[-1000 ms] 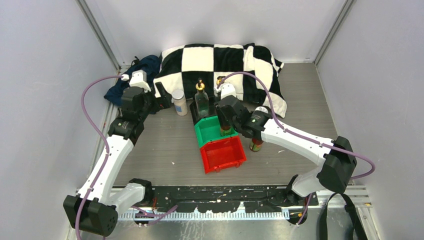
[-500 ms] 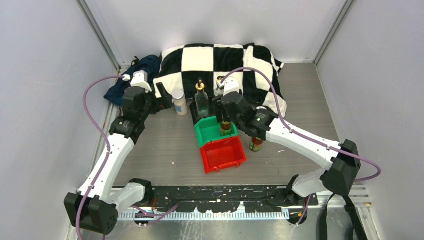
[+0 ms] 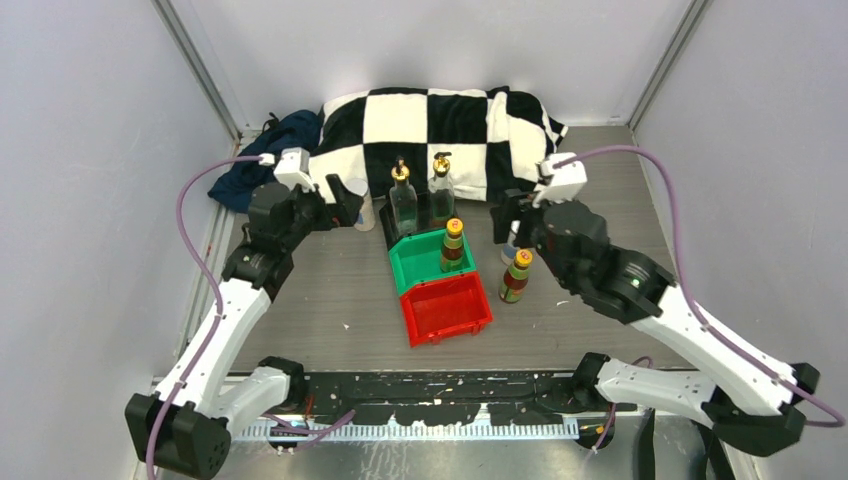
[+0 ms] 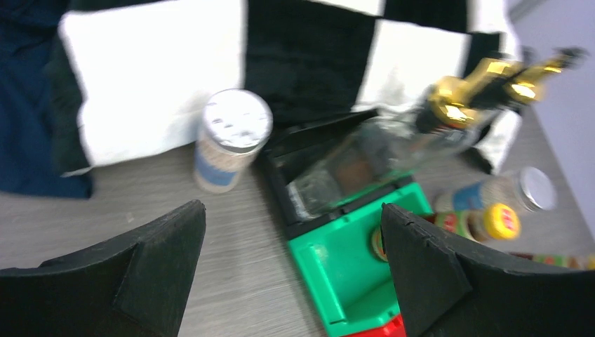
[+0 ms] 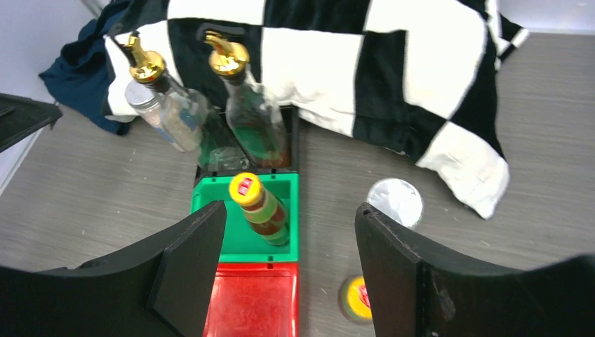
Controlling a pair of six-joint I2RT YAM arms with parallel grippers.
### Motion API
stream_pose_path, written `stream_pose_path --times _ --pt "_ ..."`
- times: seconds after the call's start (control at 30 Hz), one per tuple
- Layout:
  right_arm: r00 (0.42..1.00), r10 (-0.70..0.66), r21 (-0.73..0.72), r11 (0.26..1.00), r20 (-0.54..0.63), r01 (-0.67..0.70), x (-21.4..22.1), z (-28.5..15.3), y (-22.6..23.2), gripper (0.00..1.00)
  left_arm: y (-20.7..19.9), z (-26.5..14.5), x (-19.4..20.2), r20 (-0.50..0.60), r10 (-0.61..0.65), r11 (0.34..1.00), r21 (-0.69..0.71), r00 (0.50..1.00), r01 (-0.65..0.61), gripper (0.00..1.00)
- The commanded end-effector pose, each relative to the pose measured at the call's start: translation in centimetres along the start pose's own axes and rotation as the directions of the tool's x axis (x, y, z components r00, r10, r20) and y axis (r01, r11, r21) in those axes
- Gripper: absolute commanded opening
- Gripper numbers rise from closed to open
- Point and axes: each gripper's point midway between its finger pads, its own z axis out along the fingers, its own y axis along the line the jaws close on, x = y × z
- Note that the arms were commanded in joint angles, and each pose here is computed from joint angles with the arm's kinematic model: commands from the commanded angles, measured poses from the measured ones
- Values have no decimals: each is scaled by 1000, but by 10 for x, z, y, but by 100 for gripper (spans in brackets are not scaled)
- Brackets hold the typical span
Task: Organize the condiment bottles
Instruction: Place the bottle in the storage box, then pick up the bottle from the center of the board.
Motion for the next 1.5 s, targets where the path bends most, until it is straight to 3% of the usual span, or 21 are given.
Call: stream_pose_path --times 0.0,0.17,0.37,0.6,0.87,1.03,1.2,1.47 --pt "998 58 107 993 14 -59 11 -23 -37 73 -74 -28 -38 170 85 945 298 982 -133 96" --pt "993 110 155 981 40 -115 18 -39 -59 74 -140 -66 -27 220 177 819 508 959 -267 100" --pt "982 164 203 962 91 -180 17 -52 -78 74 -184 -100 -2 231 236 699 635 944 -329 100" --pt "951 234 292 912 203 -287 8 -76 -113 76 -227 -108 46 221 360 597 691 906 -406 100" --pt "930 258 314 888 262 -335 14 -102 -142 78 -293 -92 104 269 525 480 690 807 -542 100" --pt "933 260 304 893 251 -331 23 -106 -146 78 -323 -70 118 289 519 458 701 804 -547 93" --pt "936 265 275 905 230 -324 32 -105 -143 79 -335 -40 115 371 441 534 624 817 -571 97" --pt "932 272 240 914 238 -328 34 -109 -143 79 -346 -9 125 425 405 586 559 810 -587 98"
